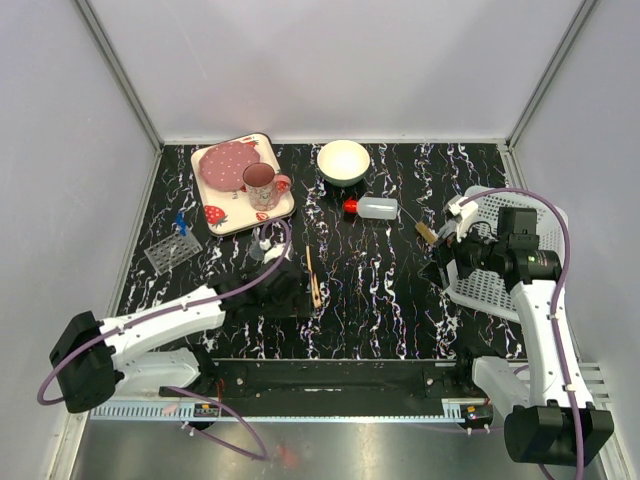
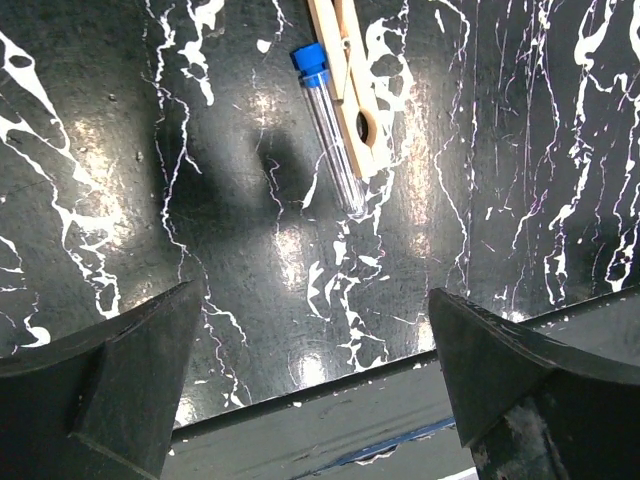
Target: Organize the chemistry lab equipment
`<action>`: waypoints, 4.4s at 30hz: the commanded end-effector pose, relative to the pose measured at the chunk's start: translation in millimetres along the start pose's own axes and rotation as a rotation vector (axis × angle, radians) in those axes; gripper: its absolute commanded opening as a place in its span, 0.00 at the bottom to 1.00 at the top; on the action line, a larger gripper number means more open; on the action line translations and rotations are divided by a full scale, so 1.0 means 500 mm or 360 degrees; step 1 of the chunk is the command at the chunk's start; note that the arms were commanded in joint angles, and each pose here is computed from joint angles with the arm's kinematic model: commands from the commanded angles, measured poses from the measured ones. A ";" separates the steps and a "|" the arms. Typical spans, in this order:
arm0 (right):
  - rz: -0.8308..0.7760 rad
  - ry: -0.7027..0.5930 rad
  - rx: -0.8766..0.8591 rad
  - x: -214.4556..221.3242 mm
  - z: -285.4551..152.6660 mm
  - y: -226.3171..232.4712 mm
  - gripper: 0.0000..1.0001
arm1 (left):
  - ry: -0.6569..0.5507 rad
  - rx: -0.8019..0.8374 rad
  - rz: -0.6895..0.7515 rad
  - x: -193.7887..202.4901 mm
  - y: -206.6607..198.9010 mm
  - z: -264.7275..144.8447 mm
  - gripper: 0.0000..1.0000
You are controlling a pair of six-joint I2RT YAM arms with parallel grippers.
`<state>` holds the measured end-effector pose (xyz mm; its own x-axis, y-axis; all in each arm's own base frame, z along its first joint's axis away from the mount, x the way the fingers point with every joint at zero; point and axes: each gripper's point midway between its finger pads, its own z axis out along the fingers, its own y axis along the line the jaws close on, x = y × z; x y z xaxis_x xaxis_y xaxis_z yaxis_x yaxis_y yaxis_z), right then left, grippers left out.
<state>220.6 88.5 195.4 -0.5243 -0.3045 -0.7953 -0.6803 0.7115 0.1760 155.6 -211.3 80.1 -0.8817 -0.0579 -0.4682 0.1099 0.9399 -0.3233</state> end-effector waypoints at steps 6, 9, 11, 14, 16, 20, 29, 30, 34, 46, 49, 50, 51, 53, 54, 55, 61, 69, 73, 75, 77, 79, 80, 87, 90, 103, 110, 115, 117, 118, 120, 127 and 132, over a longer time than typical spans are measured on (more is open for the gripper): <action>-0.0051 -0.0133 -0.0076 -0.034 0.004 0.012 1.00 | -0.0076 -0.0027 -0.0005 -0.016 -0.043 -0.010 0.99; -0.0056 -0.0142 -0.0082 -0.039 0.005 0.010 1.00 | -0.0070 -0.0044 -0.0003 -0.010 -0.049 -0.013 0.99; -0.0053 -0.0148 -0.0091 -0.041 0.006 0.010 1.00 | -0.0057 -0.0060 -0.0007 -0.006 -0.050 -0.013 0.99; -0.0055 -0.0164 -0.0107 -0.048 0.008 0.011 1.00 | -0.0018 -0.0100 0.0003 0.006 -0.051 -0.008 0.99; -0.0055 -0.0171 -0.0117 -0.051 0.008 0.013 1.00 | 0.0001 -0.0126 0.0024 0.013 -0.054 -0.003 0.99; -0.0050 -0.0177 -0.0139 -0.050 0.012 0.015 1.00 | 0.0039 -0.0171 0.0051 0.022 -0.061 0.017 0.99; -0.0034 -0.0176 -0.0159 -0.043 0.021 0.014 1.00 | 0.0047 -0.0355 0.0128 0.005 -0.082 0.073 0.88; -0.0034 -0.0177 -0.0161 -0.043 0.021 0.014 1.00 | 0.0041 -0.0375 0.0126 0.003 -0.080 0.078 0.86; -0.0038 -0.0181 -0.0162 -0.042 0.023 0.013 1.00 | 0.0078 -0.0490 0.0135 0.012 -0.064 0.091 0.79; -0.0031 -0.0178 -0.0161 -0.038 0.025 0.013 1.00 | 0.0133 -0.0585 0.0168 0.021 -0.041 0.124 0.63; -0.0028 -0.0176 -0.0164 -0.036 0.027 0.013 1.00 | 0.0142 -0.0595 0.0159 0.020 -0.033 0.130 0.60; -0.0027 -0.0178 -0.0164 -0.036 0.026 0.013 1.00 | 0.0146 -0.0597 0.0147 0.017 -0.029 0.131 0.58; -0.0029 -0.0176 -0.0159 -0.036 0.026 0.012 1.00 | 0.0143 -0.0586 0.0137 0.015 -0.030 0.134 0.57; -0.0027 -0.0177 -0.0161 -0.036 0.026 0.013 1.00 | 0.0150 -0.0578 0.0126 0.010 -0.026 0.137 0.54; -0.0025 -0.0175 -0.0162 -0.035 0.026 0.014 1.00 | 0.0149 -0.0574 0.0124 0.008 -0.025 0.140 0.53; -0.0025 -0.0175 -0.0162 -0.035 0.026 0.013 1.00 | 0.0152 -0.0574 0.0134 0.007 -0.024 0.142 0.53; -0.0022 -0.0175 -0.0157 -0.036 0.025 0.013 1.00 | 0.0198 -0.0576 0.0146 0.009 -0.018 0.162 0.52; -0.0018 -0.0172 -0.0167 -0.037 0.027 0.012 1.00 | 0.0213 -0.0563 0.0090 0.004 0.002 0.173 0.30; -0.0013 -0.0172 -0.0194 -0.038 0.028 0.016 1.00 | 0.0197 -0.0540 0.0068 0.003 0.004 0.160 0.18; -0.0018 -0.0168 -0.0222 -0.040 0.026 0.022 1.00 | 0.0164 -0.0499 0.0043 -0.002 0.001 0.146 0.13; -0.0023 -0.0151 -0.0263 -0.035 0.028 0.027 1.00 | 0.0116 -0.0422 0.0019 -0.011 -0.013 0.135 0.11; -0.0051 -0.0155 -0.0330 -0.039 0.030 0.034 1.00 | 0.0042 -0.0290 0.0000 -0.025 -0.029 0.106 0.10; -0.0040 -0.0142 -0.0363 -0.035 0.030 0.040 1.00 | -0.0025 -0.0186 -0.0013 -0.042 -0.052 0.097 0.09; 0.0001 -0.0141 -0.0839 -0.076 0.056 0.129 1.00 | -0.0427 0.0626 -0.0087 -0.125 -0.184 -0.049 0.10; 0.0008 -0.0028 -0.0981 -0.082 0.085 0.182 1.00 | -0.0563 0.0844 -0.0156 -0.167 -0.232 -0.098 0.10; 0.0328 -0.0048 -0.1012 -0.169 0.153 0.244 1.00 | -0.0875 0.1293 -0.0600 -0.317 -0.356 -0.195 0.09; 0.0467 -0.0043 -0.1046 -0.181 0.172 0.242 0.87 | -0.0886 0.1310 -0.0727 -0.332 -0.361 -0.185 0.09; 0.0579 -0.0021 -0.1153 -0.202 0.175 0.254 0.67 | -0.0884 0.1293 -0.0729 -0.331 -0.361 -0.178 0.09; 0.0629 0.0000 -0.1172 -0.203 0.177 0.255 0.59 | -0.0886 0.1292 -0.0724 -0.331 -0.361 -0.177 0.09; 0.0634 0.0005 -0.1179 -0.203 0.179 0.257 0.55 | -0.0890 0.1285 -0.0722 -0.332 -0.360 -0.176 0.09; 0.0653 0.0017 -0.1188 -0.203 0.182 0.257 0.45 | -0.0897 0.1268 -0.0702 -0.333 -0.361 -0.175 0.09; 0.0698 0.0027 -0.1196 -0.205 0.190 0.255 0.27 | -0.0877 0.1237 -0.0652 -0.324 -0.367 -0.165 0.10; 0.0689 0.0028 -0.1194 -0.201 0.193 0.254 0.17 | -0.0876 0.1229 -0.0618 -0.319 -0.369 -0.166 0.22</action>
<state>231.5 266.4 232.7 -0.8461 -0.1230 -0.5187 -0.5330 0.1905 0.8244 239.3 -339.7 248.3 -0.6306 -0.6268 -0.4577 0.2296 0.4126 -0.8815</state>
